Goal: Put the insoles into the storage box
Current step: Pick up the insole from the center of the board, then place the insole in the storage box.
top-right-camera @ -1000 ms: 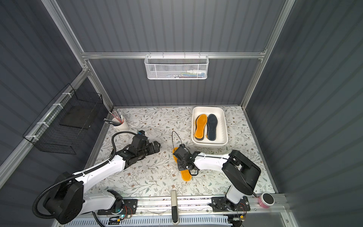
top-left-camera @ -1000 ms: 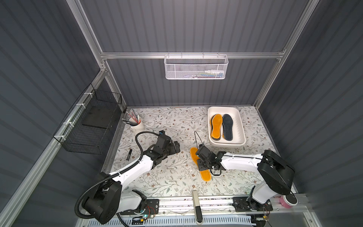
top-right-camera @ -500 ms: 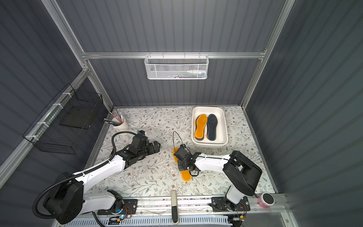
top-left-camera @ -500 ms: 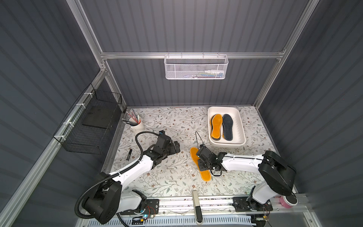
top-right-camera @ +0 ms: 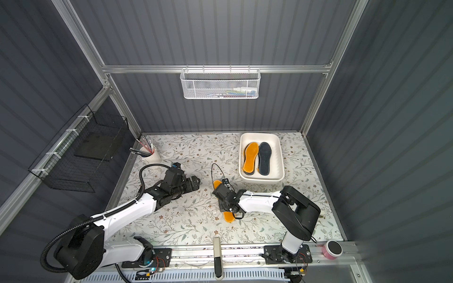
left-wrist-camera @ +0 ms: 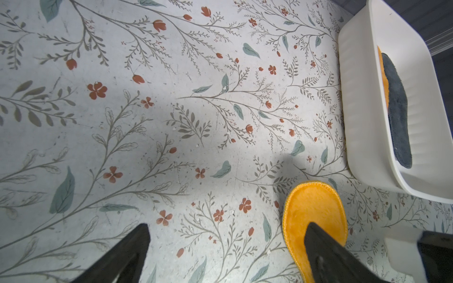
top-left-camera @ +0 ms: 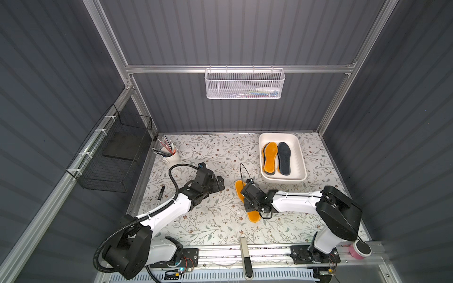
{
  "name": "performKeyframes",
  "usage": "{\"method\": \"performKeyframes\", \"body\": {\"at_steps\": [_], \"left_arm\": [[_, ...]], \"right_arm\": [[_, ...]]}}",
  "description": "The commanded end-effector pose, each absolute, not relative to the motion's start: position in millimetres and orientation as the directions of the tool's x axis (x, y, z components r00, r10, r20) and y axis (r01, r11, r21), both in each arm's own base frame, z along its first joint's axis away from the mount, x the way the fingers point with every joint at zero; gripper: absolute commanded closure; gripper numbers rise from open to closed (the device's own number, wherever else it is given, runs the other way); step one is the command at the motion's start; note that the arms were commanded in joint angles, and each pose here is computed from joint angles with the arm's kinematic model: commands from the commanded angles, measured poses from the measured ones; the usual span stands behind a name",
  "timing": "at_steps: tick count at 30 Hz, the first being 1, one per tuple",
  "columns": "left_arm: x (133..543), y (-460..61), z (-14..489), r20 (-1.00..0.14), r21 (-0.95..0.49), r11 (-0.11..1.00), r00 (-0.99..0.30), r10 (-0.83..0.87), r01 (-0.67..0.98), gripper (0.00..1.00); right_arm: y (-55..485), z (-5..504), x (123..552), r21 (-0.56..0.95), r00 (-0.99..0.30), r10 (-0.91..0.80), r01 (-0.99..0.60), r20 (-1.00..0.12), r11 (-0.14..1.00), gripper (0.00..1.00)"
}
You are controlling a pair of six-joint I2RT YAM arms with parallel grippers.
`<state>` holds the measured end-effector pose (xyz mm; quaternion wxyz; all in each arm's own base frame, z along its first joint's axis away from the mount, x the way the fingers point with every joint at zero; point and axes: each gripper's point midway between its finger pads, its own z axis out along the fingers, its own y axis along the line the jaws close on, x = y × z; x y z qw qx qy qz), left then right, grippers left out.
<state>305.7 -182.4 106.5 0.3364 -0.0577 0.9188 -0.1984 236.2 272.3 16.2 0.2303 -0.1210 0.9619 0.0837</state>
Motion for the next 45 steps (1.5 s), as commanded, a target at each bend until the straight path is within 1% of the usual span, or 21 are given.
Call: {"method": "performKeyframes", "body": {"at_steps": [1,7,15,20,23,24,28,31,38,45], "left_arm": [[306.5,-177.1,104.3,-0.589,-0.396,0.918,-0.767,-0.255,-0.001,0.00],[307.2,-176.2,104.0,-0.591,-0.390,0.921,-0.766,-0.255,-0.005,0.00],[314.9,-171.5,113.0,-0.620,-0.366,0.930,-0.740,-0.260,-0.020,0.00],[322.9,-170.3,117.6,-0.641,-0.336,0.942,-0.727,-0.246,-0.021,0.00],[328.8,-171.0,117.4,-0.648,-0.320,0.947,-0.724,-0.236,-0.022,0.00],[331.9,-172.4,117.8,-0.650,-0.317,0.948,-0.723,-0.233,-0.020,0.00],[342.4,-181.2,121.8,-0.653,-0.315,0.949,-0.725,-0.217,0.000,0.00],[347.7,-187.2,123.9,-0.654,-0.328,0.945,-0.724,-0.218,0.011,0.00],[354.2,-194.1,126.5,-0.649,-0.340,0.940,-0.728,-0.222,0.016,0.00],[354.2,-199.0,133.1,-0.640,-0.360,0.933,-0.735,-0.225,0.028,0.00]], "right_arm": [[240.9,-18.7,201.8,0.027,-0.913,-0.266,-0.288,-0.308,0.957,0.91],[253.4,9.6,213.3,0.085,-0.877,-0.252,-0.311,-0.408,0.946,0.98],[258.4,73.0,229.0,0.137,-0.775,-0.230,-0.375,-0.589,0.917,0.99],[244.6,122.4,240.4,0.166,-0.703,-0.167,-0.379,-0.691,0.911,1.00],[222.2,148.8,249.1,0.185,-0.682,-0.109,-0.344,-0.723,0.921,1.00],[211.6,166.4,251.5,0.206,-0.663,-0.072,-0.331,-0.745,0.921,1.00],[170.9,194.1,263.3,0.238,-0.633,0.019,-0.263,-0.774,0.935,1.00],[144.5,204.5,271.7,0.248,-0.632,0.056,-0.219,-0.773,0.944,1.00],[106.2,205.8,299.3,0.235,-0.677,0.075,-0.147,-0.732,0.961,1.00],[76.6,197.3,339.1,0.220,-0.718,0.092,-0.087,-0.690,0.972,1.00]]}}
